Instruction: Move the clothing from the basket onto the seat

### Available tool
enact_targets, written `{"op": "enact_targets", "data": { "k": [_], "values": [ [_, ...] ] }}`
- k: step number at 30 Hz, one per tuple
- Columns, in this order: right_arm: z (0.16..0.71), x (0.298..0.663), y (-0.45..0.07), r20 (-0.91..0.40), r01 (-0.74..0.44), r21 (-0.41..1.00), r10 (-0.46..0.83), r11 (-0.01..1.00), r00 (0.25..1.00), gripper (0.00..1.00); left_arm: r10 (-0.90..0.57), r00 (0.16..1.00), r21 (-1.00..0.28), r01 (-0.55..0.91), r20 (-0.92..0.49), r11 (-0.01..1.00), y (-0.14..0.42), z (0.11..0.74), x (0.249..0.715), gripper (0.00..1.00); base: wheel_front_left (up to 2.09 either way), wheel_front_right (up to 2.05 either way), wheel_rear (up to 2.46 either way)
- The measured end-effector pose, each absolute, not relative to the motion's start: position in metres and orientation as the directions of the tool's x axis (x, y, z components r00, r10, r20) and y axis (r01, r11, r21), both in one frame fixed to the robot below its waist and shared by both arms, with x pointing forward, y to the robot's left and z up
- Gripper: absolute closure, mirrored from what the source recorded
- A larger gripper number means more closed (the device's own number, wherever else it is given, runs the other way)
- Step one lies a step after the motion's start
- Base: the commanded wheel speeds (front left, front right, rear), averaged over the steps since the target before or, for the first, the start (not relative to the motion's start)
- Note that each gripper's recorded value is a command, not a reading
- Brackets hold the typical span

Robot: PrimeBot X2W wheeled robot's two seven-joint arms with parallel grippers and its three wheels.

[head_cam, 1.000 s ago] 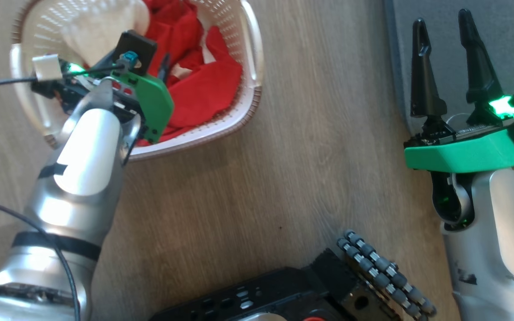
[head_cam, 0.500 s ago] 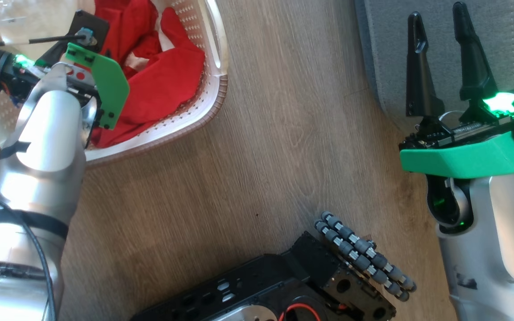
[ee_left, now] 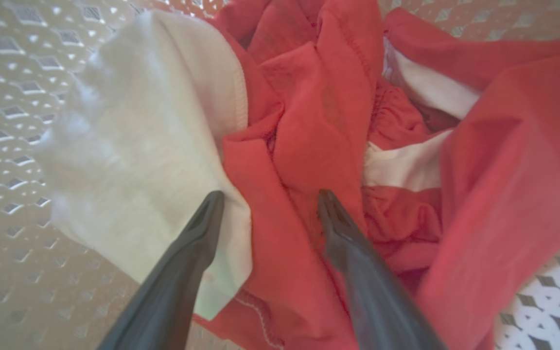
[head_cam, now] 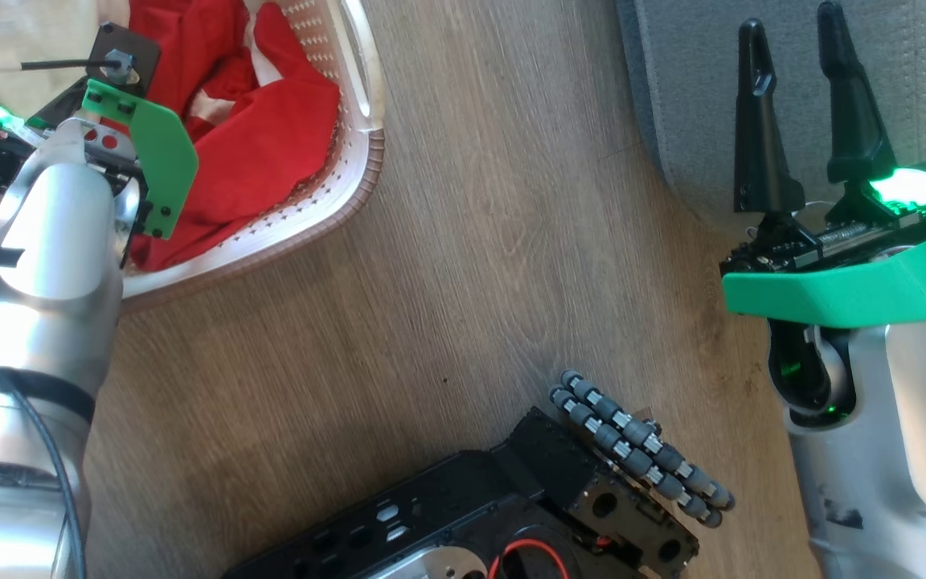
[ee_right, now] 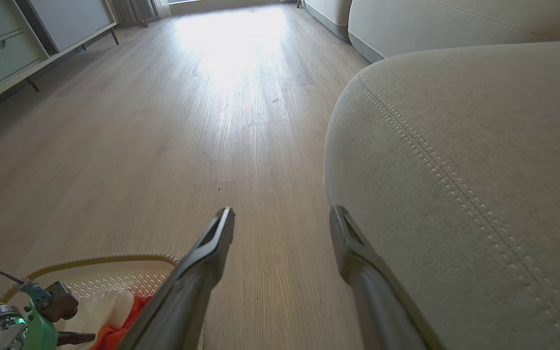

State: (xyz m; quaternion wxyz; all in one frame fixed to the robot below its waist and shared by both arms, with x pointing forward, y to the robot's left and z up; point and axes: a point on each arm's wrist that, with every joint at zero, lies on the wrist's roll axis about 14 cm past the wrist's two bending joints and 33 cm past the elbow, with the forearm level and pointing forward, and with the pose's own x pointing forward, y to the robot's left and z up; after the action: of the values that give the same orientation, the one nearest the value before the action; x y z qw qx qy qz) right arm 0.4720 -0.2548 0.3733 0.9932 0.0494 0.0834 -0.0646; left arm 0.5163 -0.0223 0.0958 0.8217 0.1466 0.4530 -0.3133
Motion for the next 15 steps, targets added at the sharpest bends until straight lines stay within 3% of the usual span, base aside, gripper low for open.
{"op": "enact_targets", "data": {
  "k": [4,5,6,7,8,15],
  "values": [
    [0.3695,0.4661,-0.2573,-0.189,0.150,0.087,-0.132,0.985,0.973,0.00,-0.386,0.385,-0.052,0.649,-0.838,0.759,-0.0247,0.0932,0.5165,0.00,0.00,0.00,0.00],
    [0.3694,0.4657,-0.2577,-0.190,0.152,0.087,-0.134,0.984,0.973,0.00,-0.390,0.387,-0.054,0.649,-0.835,0.759,-0.0253,0.0934,0.5169,0.15,0.00,0.00,0.00],
    [0.3697,0.4657,-0.2580,-0.189,0.154,0.090,-0.135,0.984,0.973,0.00,-0.390,0.385,-0.053,0.651,-0.836,0.757,-0.0255,0.0932,0.5163,0.50,0.00,0.00,0.00],
    [0.3699,0.4656,-0.2582,-0.189,0.156,0.092,-0.136,0.983,0.973,0.00,-0.393,0.385,-0.053,0.655,-0.835,0.754,-0.0259,0.0931,0.5157,0.65,0.00,0.00,0.00],
    [0.3703,0.4656,-0.2584,-0.188,0.156,0.092,-0.137,0.983,0.973,0.00,-0.396,0.385,-0.052,0.659,-0.833,0.750,-0.0264,0.0932,0.5152,1.00,0.00,0.00,0.00],
    [0.3762,0.4667,-0.2589,-0.172,0.157,0.096,-0.139,0.983,0.975,0.00,-0.414,0.394,-0.062,0.659,-0.821,0.750,-0.0259,0.1002,0.5182,1.00,0.00,0.00,0.00]
  ]
}}
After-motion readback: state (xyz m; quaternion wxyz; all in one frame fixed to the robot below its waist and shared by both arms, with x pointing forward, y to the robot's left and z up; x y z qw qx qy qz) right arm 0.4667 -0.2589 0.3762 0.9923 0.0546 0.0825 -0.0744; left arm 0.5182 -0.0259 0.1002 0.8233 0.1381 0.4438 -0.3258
